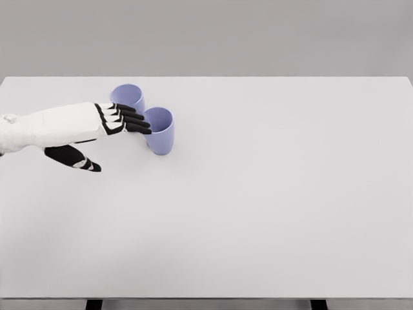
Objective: Place the right cup on the left cup with left arm
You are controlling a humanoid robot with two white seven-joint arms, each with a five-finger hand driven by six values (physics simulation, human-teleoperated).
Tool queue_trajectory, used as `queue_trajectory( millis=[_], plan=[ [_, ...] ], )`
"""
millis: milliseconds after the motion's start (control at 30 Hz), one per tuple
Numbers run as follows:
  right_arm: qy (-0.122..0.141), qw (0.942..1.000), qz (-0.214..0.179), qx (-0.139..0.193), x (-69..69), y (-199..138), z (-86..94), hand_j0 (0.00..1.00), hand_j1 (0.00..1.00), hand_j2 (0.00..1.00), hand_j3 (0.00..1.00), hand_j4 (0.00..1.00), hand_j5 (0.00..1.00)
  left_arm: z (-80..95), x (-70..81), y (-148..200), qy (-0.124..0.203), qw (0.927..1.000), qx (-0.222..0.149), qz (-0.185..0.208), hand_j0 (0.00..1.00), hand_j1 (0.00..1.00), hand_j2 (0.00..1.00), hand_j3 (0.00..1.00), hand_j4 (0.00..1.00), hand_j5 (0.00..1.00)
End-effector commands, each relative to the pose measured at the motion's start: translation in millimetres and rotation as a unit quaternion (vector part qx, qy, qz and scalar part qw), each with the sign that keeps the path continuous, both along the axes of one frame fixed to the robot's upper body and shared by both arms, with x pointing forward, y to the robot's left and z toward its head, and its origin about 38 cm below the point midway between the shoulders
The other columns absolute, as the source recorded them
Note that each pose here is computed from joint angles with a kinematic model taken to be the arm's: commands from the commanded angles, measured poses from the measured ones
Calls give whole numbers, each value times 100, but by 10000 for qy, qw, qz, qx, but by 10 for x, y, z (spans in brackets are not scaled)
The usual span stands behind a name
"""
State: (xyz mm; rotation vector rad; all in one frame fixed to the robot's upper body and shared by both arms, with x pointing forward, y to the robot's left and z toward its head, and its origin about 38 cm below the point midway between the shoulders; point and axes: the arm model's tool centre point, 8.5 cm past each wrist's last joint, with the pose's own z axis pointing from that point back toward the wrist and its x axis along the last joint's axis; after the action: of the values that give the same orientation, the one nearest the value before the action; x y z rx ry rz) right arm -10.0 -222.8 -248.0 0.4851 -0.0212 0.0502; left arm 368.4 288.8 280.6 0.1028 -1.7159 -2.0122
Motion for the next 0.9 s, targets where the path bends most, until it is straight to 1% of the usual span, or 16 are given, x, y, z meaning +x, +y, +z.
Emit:
queue_trajectory(
  millis=[0,33,100,133,200,233,267,400,433,500,600,633,667,700,800,867],
  plan=[
    [3,10000,18,1,-4,-1,1,100,100,100,100,100,100,-164,-43,-101,224,9996,30,-145,100,100,100,100,100,100],
    [71,10000,-4,2,-89,0,3,100,100,100,100,100,100,-91,-9,-101,124,9998,29,-137,100,100,100,100,100,100],
    [70,10000,-12,3,-89,1,3,100,100,100,100,100,100,49,124,-67,-49,10000,-34,-20,100,100,100,100,100,100],
    [70,10000,-11,3,-89,1,3,100,100,100,100,100,100,85,228,-91,-60,9998,-210,35,100,100,100,100,100,100],
    [69,10000,-19,3,-88,2,3,100,100,100,100,100,100,42,378,-132,-19,9994,-325,123,100,100,100,100,100,100],
    [69,10000,-19,3,-88,2,3,100,100,100,100,100,100,13,461,-238,37,9997,-259,35,100,100,100,100,100,100],
    [69,10000,-19,3,-88,2,3,100,100,100,100,100,100,-73,587,-351,165,9996,-228,4,100,100,100,100,100,100],
    [69,10000,-19,3,-88,2,3,100,100,100,100,100,100,-114,567,-442,250,9994,-213,-130,100,100,100,100,100,100],
    [70,10000,-12,4,-89,2,3,100,100,100,100,100,100,-145,552,-451,370,9990,-188,-176,100,100,100,100,100,100],
    [69,10000,-19,3,-88,2,3,100,100,100,100,100,100,-103,572,-548,355,9988,-59,-324,100,100,100,100,100,100],
    [69,10000,-19,3,-88,2,3,100,100,100,100,100,100,-72,590,-589,341,9987,-62,-367,100,100,100,100,100,100],
    [69,10000,-19,3,-88,2,3,100,100,100,100,100,100,-92,595,-754,374,9977,-26,-561,100,100,100,100,100,100],
    [69,10000,-19,3,-88,2,3,100,100,100,100,100,100,-184,558,-863,578,9958,-48,-714,100,100,100,100,100,100],
    [69,10000,-19,3,-88,2,3,100,100,100,100,100,100,-157,563,-829,604,9958,-92,-681,100,100,100,100,100,100],
    [69,10000,-19,3,-88,2,3,100,100,100,100,100,100,-166,584,-879,686,9945,166,-779,100,100,100,100,100,100],
    [69,10000,-19,3,-88,2,3,100,100,100,100,100,100,-164,668,-798,688,9955,232,-613,100,100,100,100,100,100]
  ],
)
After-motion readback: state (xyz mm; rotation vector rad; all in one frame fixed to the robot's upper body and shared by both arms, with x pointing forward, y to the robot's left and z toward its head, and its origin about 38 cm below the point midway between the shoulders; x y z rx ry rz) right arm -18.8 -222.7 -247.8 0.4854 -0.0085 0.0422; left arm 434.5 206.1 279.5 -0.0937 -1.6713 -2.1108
